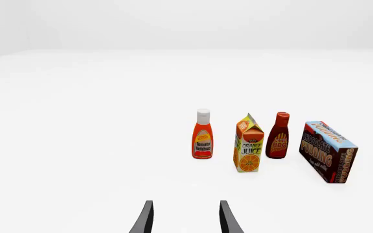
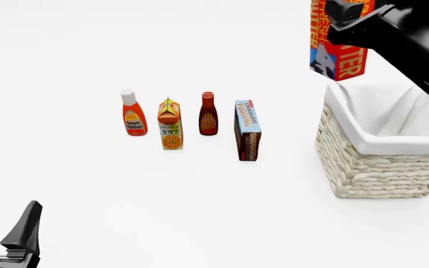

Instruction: Pick the butter and place it in the basket.

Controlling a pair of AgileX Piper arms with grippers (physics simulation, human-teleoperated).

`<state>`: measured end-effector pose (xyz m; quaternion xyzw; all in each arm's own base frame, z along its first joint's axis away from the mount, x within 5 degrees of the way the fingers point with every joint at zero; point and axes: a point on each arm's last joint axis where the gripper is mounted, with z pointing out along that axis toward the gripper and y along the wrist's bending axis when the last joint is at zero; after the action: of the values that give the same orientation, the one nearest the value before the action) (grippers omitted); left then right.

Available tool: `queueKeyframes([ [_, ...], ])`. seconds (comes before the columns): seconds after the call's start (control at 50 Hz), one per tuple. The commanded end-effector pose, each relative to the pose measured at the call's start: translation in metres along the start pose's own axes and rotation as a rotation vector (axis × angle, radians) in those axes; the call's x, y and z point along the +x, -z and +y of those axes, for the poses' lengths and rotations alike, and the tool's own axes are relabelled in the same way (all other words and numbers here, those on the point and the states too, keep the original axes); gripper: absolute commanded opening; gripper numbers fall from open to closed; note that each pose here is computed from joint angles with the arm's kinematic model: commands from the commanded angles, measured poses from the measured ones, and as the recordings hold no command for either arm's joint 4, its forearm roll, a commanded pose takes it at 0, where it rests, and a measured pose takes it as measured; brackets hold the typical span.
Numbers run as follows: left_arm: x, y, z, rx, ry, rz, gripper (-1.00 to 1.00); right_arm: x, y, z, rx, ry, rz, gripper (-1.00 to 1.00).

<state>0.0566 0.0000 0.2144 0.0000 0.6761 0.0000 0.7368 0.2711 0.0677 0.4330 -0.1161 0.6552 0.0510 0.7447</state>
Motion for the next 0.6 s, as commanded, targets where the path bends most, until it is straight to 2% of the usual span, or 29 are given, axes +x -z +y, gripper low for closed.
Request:
queueKeyframes([
  [0.02, 0.000, 0.000, 0.000, 0.000, 0.000, 0.000, 1.00, 0.005, -0.007, -0.022, 0.082, -0.037, -0.049, -1.00],
  [0.28, 0.000, 0.000, 0.000, 0.000, 0.000, 0.000, 1.00, 0.012, -0.014, -0.034, 0.121, -0.057, -0.057, -1.00],
  [0.6, 0.000, 0.000, 0.000, 0.000, 0.000, 0.000, 1.00, 0.017, -0.010, -0.056, 0.196, -0.107, -0.109, -1.00],
])
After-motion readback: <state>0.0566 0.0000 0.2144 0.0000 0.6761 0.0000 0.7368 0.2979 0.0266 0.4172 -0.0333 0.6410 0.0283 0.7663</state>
